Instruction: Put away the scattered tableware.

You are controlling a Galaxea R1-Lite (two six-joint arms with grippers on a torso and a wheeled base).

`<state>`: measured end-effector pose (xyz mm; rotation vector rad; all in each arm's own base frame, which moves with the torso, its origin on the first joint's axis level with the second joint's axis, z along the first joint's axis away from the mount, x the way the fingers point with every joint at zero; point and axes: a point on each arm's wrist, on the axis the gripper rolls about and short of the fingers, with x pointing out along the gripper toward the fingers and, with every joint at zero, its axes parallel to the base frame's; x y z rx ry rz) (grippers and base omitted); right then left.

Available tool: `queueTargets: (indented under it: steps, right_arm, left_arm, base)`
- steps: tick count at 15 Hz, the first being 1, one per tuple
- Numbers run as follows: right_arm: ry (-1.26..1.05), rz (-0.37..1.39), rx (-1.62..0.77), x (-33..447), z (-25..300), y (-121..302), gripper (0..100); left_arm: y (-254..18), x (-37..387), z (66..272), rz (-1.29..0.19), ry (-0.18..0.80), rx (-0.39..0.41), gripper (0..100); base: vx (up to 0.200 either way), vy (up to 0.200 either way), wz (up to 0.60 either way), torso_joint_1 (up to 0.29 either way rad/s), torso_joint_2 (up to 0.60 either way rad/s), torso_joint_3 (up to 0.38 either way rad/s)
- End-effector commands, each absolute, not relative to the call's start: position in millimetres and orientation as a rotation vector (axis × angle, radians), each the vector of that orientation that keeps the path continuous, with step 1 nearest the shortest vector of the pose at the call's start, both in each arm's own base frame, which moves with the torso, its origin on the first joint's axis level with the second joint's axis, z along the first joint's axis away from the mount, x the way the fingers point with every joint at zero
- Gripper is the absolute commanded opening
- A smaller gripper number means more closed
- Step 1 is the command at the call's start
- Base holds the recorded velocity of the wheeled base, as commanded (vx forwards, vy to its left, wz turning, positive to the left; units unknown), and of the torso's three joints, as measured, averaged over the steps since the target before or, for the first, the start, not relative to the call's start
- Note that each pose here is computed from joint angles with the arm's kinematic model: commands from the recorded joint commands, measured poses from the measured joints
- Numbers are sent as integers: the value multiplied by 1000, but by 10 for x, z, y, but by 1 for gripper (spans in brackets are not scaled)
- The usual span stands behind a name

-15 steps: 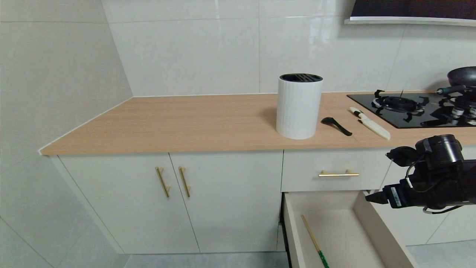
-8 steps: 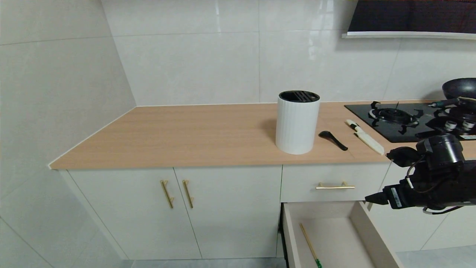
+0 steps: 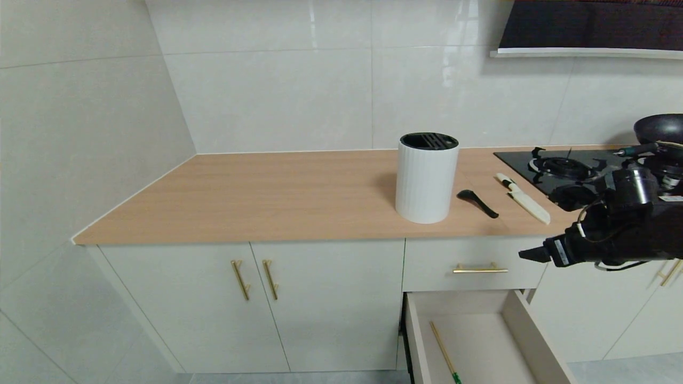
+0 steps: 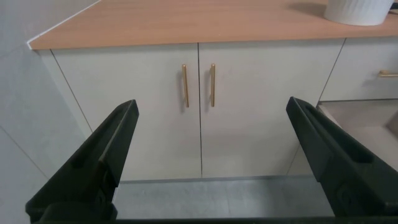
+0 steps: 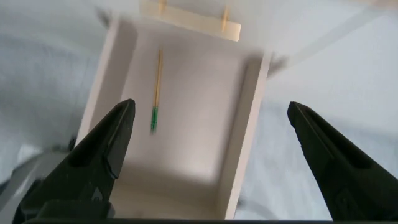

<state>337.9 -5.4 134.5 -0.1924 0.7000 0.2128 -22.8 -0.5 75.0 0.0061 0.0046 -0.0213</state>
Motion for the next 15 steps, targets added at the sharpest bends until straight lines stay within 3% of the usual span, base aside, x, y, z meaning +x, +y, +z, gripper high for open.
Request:
queueTargets:
  steps: [1,7,15]
  right_arm:
    - [688,251,-185,3827,1175,-86,100]
    - [552,270,-197,4639,1105,-99,100]
    - [515,376,-198,4868,952,53,100]
  left_arm:
    - [-5,-228,750,-21,5,6,100]
    - [-5,-228,750,-21,5,6,100]
    - [-5,-228,750,-21,5,6,100]
  base:
    - [0,0,0,0,0,0]
    - [0,0,0,0,0,0]
    - [0,0,0,0,0,0]
